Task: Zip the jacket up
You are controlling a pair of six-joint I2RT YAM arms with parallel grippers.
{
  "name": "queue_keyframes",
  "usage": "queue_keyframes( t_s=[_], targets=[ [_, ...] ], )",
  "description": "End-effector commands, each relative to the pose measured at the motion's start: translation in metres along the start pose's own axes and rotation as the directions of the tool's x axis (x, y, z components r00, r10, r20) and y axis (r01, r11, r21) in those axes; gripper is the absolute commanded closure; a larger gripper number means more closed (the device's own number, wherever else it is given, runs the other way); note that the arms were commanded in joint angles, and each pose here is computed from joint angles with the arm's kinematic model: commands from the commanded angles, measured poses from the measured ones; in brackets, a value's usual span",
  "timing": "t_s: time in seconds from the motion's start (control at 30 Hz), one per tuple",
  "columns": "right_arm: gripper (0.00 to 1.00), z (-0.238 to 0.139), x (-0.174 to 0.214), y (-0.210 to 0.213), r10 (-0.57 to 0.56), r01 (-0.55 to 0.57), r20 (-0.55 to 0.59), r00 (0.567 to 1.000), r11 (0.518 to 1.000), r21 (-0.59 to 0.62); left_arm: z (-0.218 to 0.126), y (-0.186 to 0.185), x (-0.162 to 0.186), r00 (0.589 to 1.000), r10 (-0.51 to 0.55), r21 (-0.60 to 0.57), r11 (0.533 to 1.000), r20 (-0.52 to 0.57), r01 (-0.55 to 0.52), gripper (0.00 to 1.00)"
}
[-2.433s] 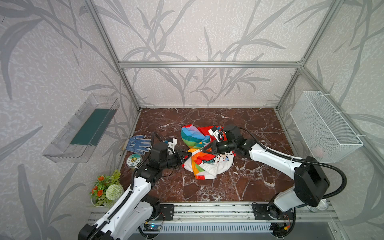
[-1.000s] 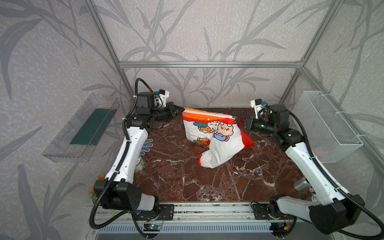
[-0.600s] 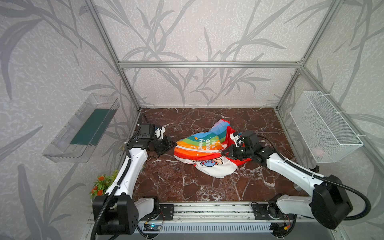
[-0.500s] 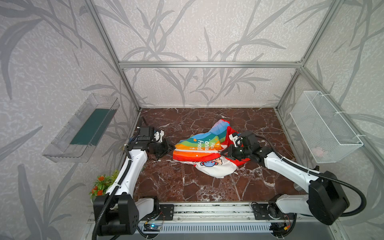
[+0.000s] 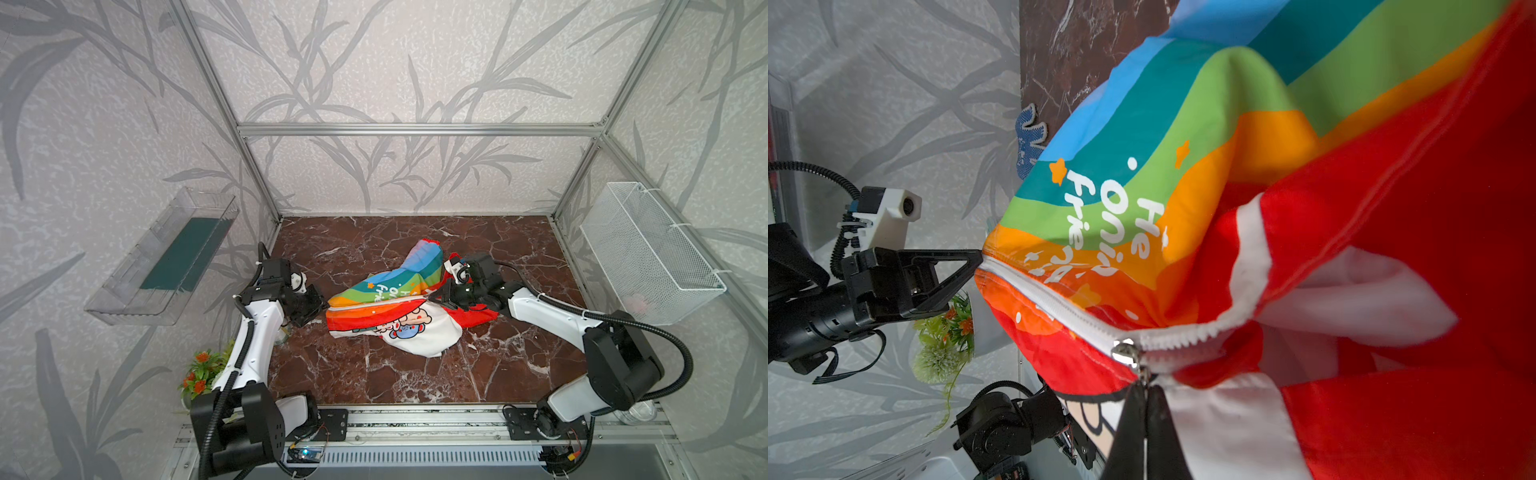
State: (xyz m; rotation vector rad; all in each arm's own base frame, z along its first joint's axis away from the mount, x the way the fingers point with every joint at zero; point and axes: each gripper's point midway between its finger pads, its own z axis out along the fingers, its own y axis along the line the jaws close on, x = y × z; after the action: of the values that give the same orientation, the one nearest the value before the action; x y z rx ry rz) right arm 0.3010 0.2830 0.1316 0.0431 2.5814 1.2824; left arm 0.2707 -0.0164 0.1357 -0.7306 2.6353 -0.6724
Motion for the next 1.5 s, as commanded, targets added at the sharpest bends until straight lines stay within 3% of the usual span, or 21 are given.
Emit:
queue_keyframes(
  t_s=[0.0,0.27,0.47,0.57,0.67,0.87,1.0,1.47],
  targets=[
    [1.0,-0.011,-0.015,0.009,-0.037,0.036,0.07,0.997,0.999,0.01,-0.006,0.004,-0.004,1.0,0.016,-0.021,1.0,0.001,-0.016,1.0],
    [1.0,-0.068,-0.045,0.053,-0.125,0.124,0.208,0.97,0.992,0.02,-0.023,-0.04,-0.024,0.999,0.021,0.154,0.988,0.047,-0.028,1.0],
    [1.0,-0.123,-0.067,0.076,-0.179,0.17,0.343,0.922,0.984,0.056,-0.054,-0.086,-0.046,0.991,0.067,0.255,0.962,0.113,-0.094,1.0],
    [1.0,-0.145,-0.07,0.082,-0.219,0.194,0.376,0.9,0.976,0.104,-0.054,-0.09,-0.051,0.989,0.085,0.217,0.97,0.12,-0.11,1.0],
    [1.0,-0.13,-0.063,0.057,-0.177,0.145,0.339,0.924,0.982,0.119,-0.037,-0.061,-0.051,0.992,0.082,0.108,0.99,0.092,-0.092,1.0],
    [1.0,-0.093,-0.045,0.032,-0.078,0.072,0.262,0.962,0.997,0.029,-0.017,-0.057,-0.043,0.997,0.052,0.132,0.989,0.054,-0.059,1.0],
    [1.0,-0.08,-0.035,0.007,-0.071,0.051,0.199,0.977,0.993,0.104,-0.002,-0.039,-0.036,0.999,0.053,0.071,0.996,0.008,-0.054,1.0],
    [1.0,-0.058,-0.009,-0.024,-0.007,-0.009,0.104,0.995,0.988,0.152,0.019,-0.029,-0.014,0.996,0.048,0.05,0.998,-0.068,-0.045,1.0]
  ],
)
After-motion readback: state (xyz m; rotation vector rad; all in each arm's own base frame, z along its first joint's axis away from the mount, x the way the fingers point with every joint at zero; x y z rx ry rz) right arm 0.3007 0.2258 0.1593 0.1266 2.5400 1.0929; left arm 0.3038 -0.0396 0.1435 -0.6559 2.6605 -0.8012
